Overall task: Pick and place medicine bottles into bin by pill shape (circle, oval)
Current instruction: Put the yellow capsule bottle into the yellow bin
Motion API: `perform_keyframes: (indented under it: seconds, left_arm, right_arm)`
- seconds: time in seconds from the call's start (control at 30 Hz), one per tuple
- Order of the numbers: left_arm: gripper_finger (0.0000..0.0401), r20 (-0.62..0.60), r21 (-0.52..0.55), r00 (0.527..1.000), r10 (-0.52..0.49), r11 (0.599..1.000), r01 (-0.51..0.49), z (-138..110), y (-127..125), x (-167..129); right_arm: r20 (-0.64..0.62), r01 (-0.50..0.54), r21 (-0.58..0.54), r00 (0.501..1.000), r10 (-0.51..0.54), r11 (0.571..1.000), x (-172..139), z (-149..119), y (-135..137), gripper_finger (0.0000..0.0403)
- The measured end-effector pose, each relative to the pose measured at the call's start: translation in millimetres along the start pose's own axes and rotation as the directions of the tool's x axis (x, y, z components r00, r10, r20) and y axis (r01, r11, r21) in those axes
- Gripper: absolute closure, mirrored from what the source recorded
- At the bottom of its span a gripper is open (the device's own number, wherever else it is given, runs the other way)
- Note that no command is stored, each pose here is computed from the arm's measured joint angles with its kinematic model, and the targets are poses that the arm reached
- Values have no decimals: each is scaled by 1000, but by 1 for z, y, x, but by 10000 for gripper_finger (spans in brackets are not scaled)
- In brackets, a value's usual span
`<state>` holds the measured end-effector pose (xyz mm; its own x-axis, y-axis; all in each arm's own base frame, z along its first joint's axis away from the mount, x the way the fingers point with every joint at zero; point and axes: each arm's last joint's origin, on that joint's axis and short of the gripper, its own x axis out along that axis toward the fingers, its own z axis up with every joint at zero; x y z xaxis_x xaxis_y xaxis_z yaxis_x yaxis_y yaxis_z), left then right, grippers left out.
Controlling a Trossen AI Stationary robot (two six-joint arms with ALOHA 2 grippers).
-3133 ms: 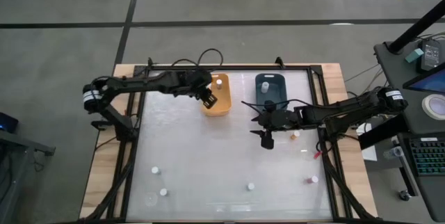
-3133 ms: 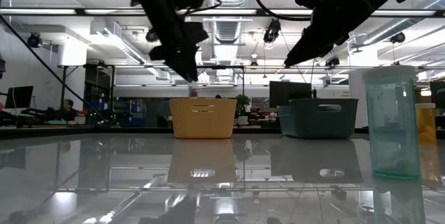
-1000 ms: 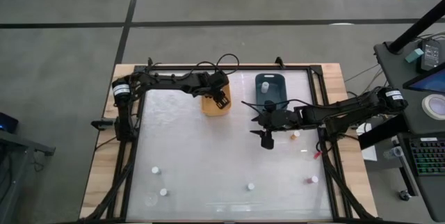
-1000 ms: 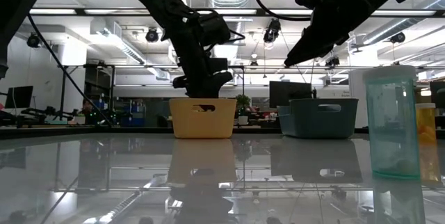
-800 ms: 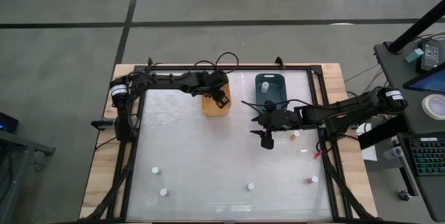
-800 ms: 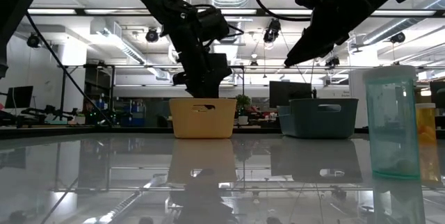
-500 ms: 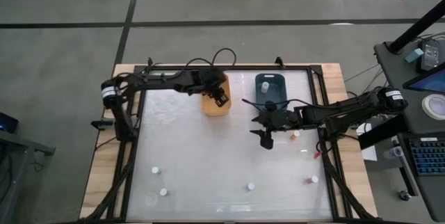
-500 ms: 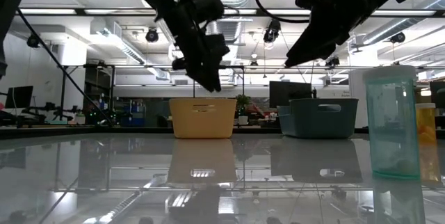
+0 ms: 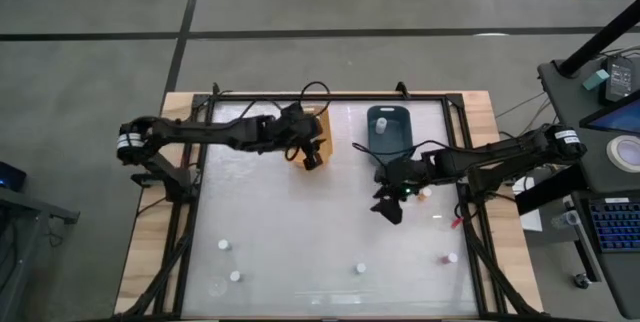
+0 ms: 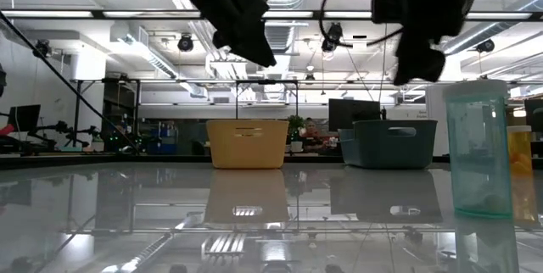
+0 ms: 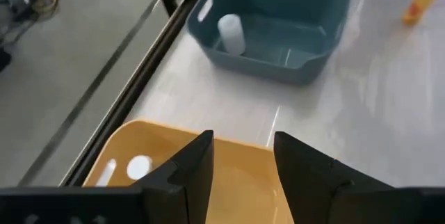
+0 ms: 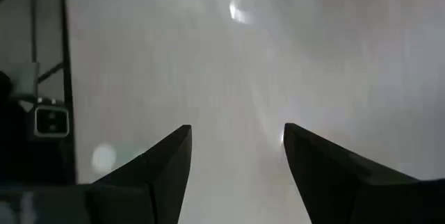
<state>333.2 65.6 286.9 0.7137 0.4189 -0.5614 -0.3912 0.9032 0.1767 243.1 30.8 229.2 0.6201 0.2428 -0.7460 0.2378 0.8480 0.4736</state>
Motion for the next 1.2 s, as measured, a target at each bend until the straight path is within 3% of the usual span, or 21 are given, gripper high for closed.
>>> perform_keyframes:
  seconds: [0.13,0.3,0.47,0.63,0.87,1.2]
  left_arm:
    - [266,49,3,999,-1,1000,1,-6,-1,-9]
    - [266,55,-1,998,34,999,-34,-15,2,-17]
    - [266,72,-12,993,90,996,-89,-24,6,-23]
    - [266,84,-17,992,96,995,-95,-31,8,-28]
    - [266,90,-20,991,96,995,-95,-41,8,-30]
    - [266,108,-12,989,97,995,-96,-40,9,-32]
  right_arm:
    - [-186,154,141,974,-126,978,-15,-7,-2,184]
    - [-331,384,177,890,-313,906,-32,-17,-8,184]
    - [-421,491,237,830,-367,838,-37,-26,-14,184]
    - [-501,614,266,747,-437,743,-40,-38,-22,184]
    - [-533,663,259,704,-469,702,-34,-51,-33,184]
    - [-520,663,273,712,-473,697,-21,-62,-44,184]
